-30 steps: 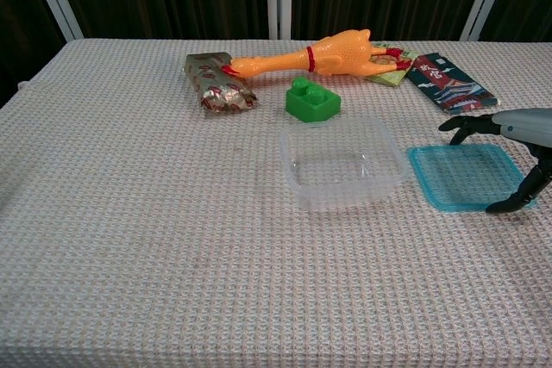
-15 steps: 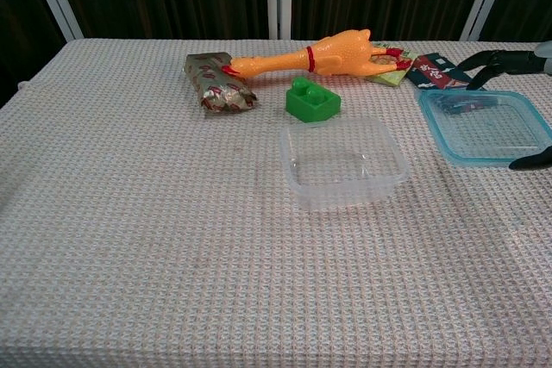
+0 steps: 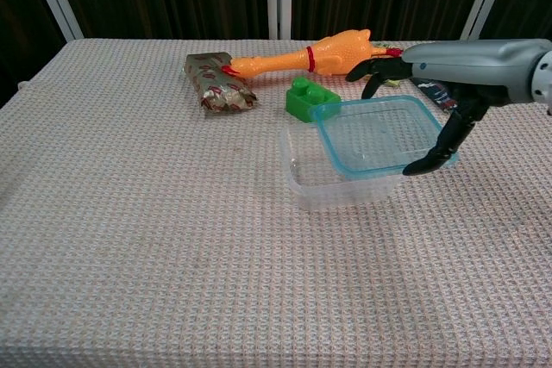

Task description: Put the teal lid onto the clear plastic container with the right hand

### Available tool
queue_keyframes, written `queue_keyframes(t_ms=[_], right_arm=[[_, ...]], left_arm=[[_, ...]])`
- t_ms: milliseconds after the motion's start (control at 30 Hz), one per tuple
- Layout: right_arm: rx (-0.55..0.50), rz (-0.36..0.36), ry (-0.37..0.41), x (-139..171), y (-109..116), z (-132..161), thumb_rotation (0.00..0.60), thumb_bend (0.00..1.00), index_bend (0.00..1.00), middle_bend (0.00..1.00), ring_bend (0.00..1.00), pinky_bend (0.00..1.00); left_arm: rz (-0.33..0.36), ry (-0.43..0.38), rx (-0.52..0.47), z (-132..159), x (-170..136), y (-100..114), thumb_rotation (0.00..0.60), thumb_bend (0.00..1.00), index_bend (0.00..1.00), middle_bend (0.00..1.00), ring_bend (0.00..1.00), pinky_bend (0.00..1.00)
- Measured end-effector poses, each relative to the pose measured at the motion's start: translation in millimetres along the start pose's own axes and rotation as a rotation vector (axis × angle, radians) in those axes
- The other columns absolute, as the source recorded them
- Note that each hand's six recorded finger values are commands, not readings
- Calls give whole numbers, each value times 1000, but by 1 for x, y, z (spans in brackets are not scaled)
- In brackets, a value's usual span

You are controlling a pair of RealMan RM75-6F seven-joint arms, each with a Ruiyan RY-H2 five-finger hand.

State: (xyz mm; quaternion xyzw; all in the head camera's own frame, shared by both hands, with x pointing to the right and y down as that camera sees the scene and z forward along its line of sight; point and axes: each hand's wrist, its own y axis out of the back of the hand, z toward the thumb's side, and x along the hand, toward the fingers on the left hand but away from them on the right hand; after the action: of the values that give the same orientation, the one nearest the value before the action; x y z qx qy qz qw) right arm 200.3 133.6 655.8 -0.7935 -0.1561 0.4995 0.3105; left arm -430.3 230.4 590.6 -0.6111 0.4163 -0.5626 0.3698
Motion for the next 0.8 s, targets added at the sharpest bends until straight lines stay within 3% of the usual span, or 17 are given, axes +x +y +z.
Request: queue_keyframes(t_ms=[233,800], right_arm=[[23,26,24,-22,-11,32,600,155,0,282,0,0],[-9,28,-31,-31,-18,26,600,155,0,280,0,0]], left_arm=[[-2,-3,-6,-2,2,-2,600,144,132,70,0,0],[-6,-1,-11,-5,2,-5,600,144,121,69,0,0]])
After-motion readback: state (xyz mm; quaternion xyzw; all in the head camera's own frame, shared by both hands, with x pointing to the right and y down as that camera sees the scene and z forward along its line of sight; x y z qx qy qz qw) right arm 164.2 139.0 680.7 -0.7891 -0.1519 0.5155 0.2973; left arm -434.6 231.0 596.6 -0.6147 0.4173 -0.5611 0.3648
